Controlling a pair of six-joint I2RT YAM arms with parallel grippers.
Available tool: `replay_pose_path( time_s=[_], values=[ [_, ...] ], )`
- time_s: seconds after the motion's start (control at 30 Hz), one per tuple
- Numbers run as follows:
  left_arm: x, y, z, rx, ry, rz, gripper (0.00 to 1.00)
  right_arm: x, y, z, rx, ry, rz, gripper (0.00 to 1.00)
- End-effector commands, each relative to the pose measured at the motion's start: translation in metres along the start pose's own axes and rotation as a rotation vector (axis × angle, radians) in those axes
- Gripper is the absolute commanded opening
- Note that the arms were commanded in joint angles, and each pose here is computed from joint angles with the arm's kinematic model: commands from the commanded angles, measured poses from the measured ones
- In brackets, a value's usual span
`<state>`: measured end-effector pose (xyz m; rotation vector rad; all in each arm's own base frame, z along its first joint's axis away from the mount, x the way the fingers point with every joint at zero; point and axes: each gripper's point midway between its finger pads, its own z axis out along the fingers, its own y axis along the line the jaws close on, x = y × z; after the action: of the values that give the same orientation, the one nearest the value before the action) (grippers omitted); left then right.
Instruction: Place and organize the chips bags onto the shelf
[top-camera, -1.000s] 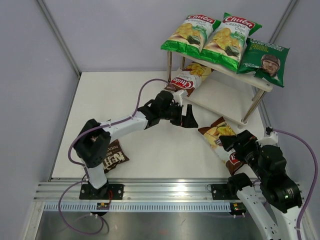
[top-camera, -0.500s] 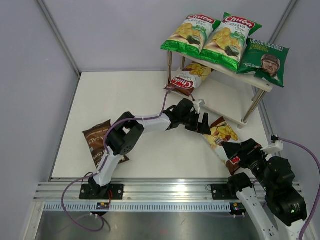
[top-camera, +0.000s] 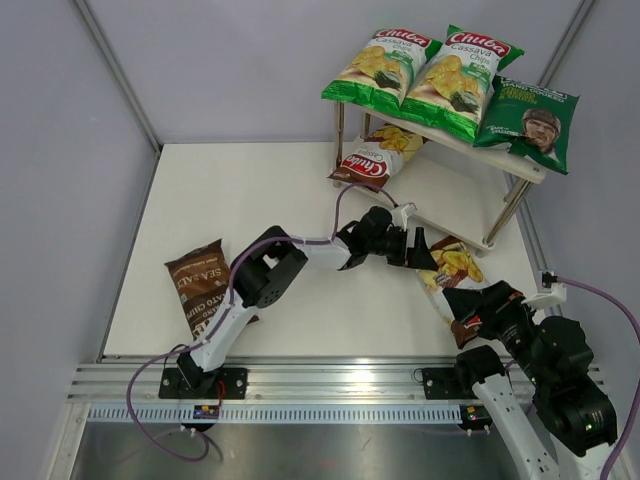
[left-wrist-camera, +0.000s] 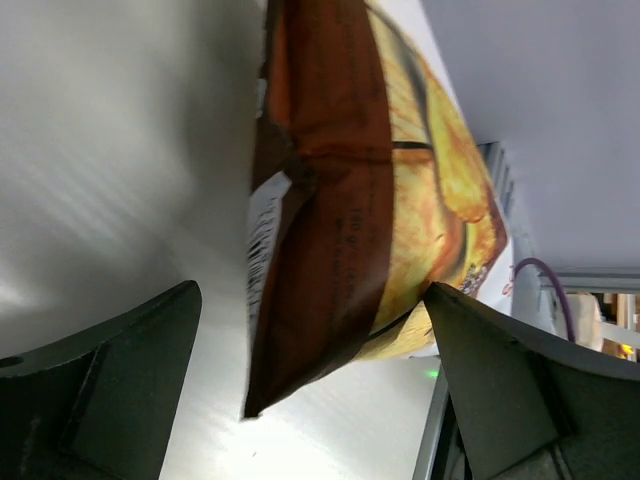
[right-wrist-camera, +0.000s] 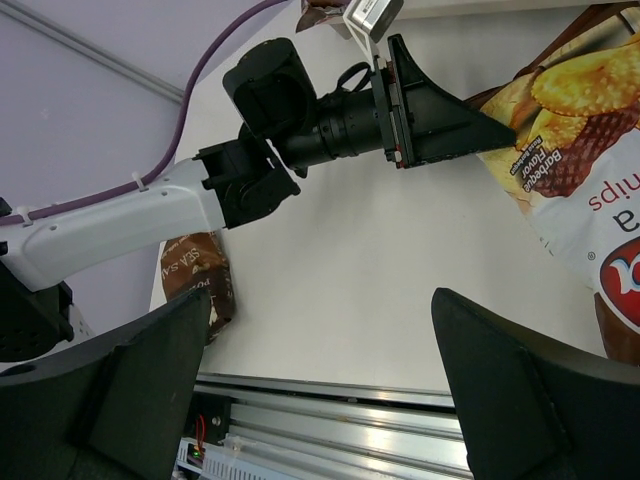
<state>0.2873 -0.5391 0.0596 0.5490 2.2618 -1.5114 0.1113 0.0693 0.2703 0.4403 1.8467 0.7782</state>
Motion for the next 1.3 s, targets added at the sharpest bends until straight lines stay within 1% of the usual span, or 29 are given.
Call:
replay_pose_path(
  time_s=[0.0,0.2,0.27,0.3,0.37,0.4,0.43,0.5,0.53,0.6,0.63,0.67,0.7,0.73,0.77,0.83,0.87,0.97,1.0,1.07,1.13,1.17,1.27],
  values=[
    [-0.005,-0.041,0.01,0.167,-0.06,0.046,0.99,-0.002,0.005,-0.004,-0.027,-0.004,-0.016,1.0],
    [-0.016,-0.041,0.012,0.204,-0.17,-0.015,0.98,-0.001,0.005,-0.003,-0.03,-0.005,-0.005,0.99],
    [-0.021,-0.046,0.013,0.223,-0.199,-0.033,0.94,-0.001,0.005,-0.003,-0.03,-0.005,-0.004,1.0],
    [-0.022,-0.047,0.015,0.224,-0.207,-0.037,0.84,-0.001,0.006,-0.002,-0.031,-0.004,-0.004,0.99],
    [-0.022,-0.05,0.016,0.234,-0.216,-0.042,0.76,-0.001,0.006,-0.002,-0.032,-0.005,-0.004,0.99],
    [-0.018,-0.045,0.016,0.22,-0.217,-0.049,0.63,-0.001,0.005,-0.002,-0.028,-0.005,-0.005,1.0],
    [-0.022,-0.051,0.011,0.237,-0.238,-0.038,0.57,-0.001,0.004,-0.002,-0.025,-0.004,-0.006,0.99],
    [-0.022,-0.051,0.005,0.236,-0.267,-0.039,0.43,-0.001,0.002,-0.002,-0.016,-0.011,-0.005,0.99],
    [-0.022,-0.054,-0.002,0.246,-0.284,-0.031,0.33,-0.002,0.002,-0.003,-0.015,-0.014,-0.005,0.99],
    [-0.021,-0.056,-0.01,0.254,-0.307,-0.025,0.22,-0.001,0.0,-0.002,-0.012,-0.017,-0.005,0.99],
    [-0.025,-0.065,-0.017,0.29,-0.338,-0.011,0.16,-0.001,0.0,-0.001,-0.01,-0.016,-0.003,0.99],
    [-0.017,-0.064,-0.025,0.292,-0.339,-0.018,0.15,0.0,-0.001,0.0,-0.009,-0.013,-0.004,1.0],
    [-0.017,-0.067,-0.031,0.304,-0.356,-0.016,0.11,0.0,-0.001,0.0,-0.01,-0.016,-0.002,0.99],
    [-0.02,-0.076,-0.042,0.346,-0.391,-0.003,0.09,0.0,-0.001,0.001,-0.008,-0.014,-0.003,1.0],
    [-0.013,-0.077,-0.053,0.347,-0.399,-0.006,0.08,0.002,-0.003,0.002,-0.004,-0.01,-0.003,0.99],
    [-0.016,-0.087,-0.076,0.382,-0.464,0.015,0.06,0.004,-0.005,0.003,0.003,-0.005,-0.005,1.0],
    [-0.01,-0.086,-0.093,0.37,-0.48,0.012,0.05,0.005,-0.007,0.004,0.005,-0.003,-0.003,0.99],
    [-0.021,-0.087,-0.129,0.363,-0.579,0.024,0.0,0.008,-0.009,0.008,0.003,-0.003,0.0,0.99],
    [-0.019,-0.087,-0.146,0.352,-0.602,0.019,0.0,0.008,-0.006,0.01,-0.015,-0.001,0.01,0.99],
    [-0.028,-0.084,-0.172,0.345,-0.662,0.026,0.0,0.007,-0.005,0.011,-0.014,-0.006,0.027,0.99],
    [-0.028,-0.084,-0.197,0.343,-0.697,0.024,0.0,0.008,-0.006,0.013,0.001,-0.007,0.086,1.0],
    [-0.035,-0.08,-0.21,0.338,-0.725,0.025,0.0,0.005,-0.003,0.014,-0.018,-0.024,0.092,0.99],
    [-0.038,-0.079,-0.247,0.345,-0.794,0.009,0.0,0.011,0.01,0.024,-0.099,0.002,0.125,0.99]
  ],
)
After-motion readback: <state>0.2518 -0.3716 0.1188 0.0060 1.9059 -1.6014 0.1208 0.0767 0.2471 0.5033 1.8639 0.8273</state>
